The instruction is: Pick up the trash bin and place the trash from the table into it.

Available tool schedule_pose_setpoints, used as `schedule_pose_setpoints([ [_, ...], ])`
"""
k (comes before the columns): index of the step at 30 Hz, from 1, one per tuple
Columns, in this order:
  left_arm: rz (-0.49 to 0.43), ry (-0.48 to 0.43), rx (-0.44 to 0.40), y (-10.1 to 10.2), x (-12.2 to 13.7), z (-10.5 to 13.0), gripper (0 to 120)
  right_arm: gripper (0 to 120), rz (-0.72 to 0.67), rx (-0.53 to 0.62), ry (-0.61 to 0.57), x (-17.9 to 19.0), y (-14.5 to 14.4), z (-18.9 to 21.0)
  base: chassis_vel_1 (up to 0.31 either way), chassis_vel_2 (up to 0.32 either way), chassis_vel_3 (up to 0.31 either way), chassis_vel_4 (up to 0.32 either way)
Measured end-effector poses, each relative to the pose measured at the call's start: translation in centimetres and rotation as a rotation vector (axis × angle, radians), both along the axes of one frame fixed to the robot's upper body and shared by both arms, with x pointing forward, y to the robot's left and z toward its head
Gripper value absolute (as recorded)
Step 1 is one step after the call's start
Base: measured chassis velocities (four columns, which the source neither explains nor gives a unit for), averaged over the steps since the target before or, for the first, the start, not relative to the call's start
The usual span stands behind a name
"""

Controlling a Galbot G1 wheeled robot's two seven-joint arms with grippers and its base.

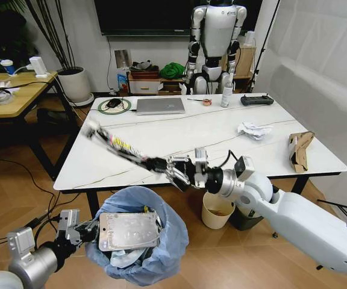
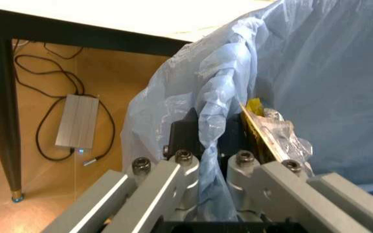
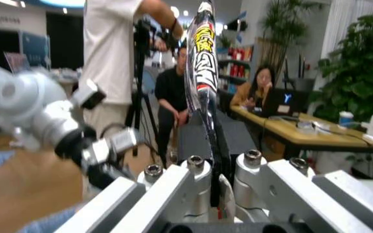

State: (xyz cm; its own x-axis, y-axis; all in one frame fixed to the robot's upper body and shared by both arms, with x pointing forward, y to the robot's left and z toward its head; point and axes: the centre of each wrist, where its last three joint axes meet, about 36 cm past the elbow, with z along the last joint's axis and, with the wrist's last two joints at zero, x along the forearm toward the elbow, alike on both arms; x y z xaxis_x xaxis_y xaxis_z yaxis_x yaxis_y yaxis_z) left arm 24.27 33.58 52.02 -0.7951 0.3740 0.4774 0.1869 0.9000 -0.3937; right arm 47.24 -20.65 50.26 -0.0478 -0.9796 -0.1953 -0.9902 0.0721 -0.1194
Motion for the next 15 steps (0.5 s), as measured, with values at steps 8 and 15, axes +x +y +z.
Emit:
schedule_pose_setpoints([
  [8,0.004,-0.002,0.003,0.2,0.2,0.1,0,0,0.049,0.002,0.028,-1.0,3.4,-1.9,0.000,0.000,0.000,0.000],
  [15,0.010,0.002,0.006,0.3,0.2,0.1,0,0,0.086,-0.022,0.026,-0.5,4.6,-2.7,0.000,0.000,0.000,0.000],
])
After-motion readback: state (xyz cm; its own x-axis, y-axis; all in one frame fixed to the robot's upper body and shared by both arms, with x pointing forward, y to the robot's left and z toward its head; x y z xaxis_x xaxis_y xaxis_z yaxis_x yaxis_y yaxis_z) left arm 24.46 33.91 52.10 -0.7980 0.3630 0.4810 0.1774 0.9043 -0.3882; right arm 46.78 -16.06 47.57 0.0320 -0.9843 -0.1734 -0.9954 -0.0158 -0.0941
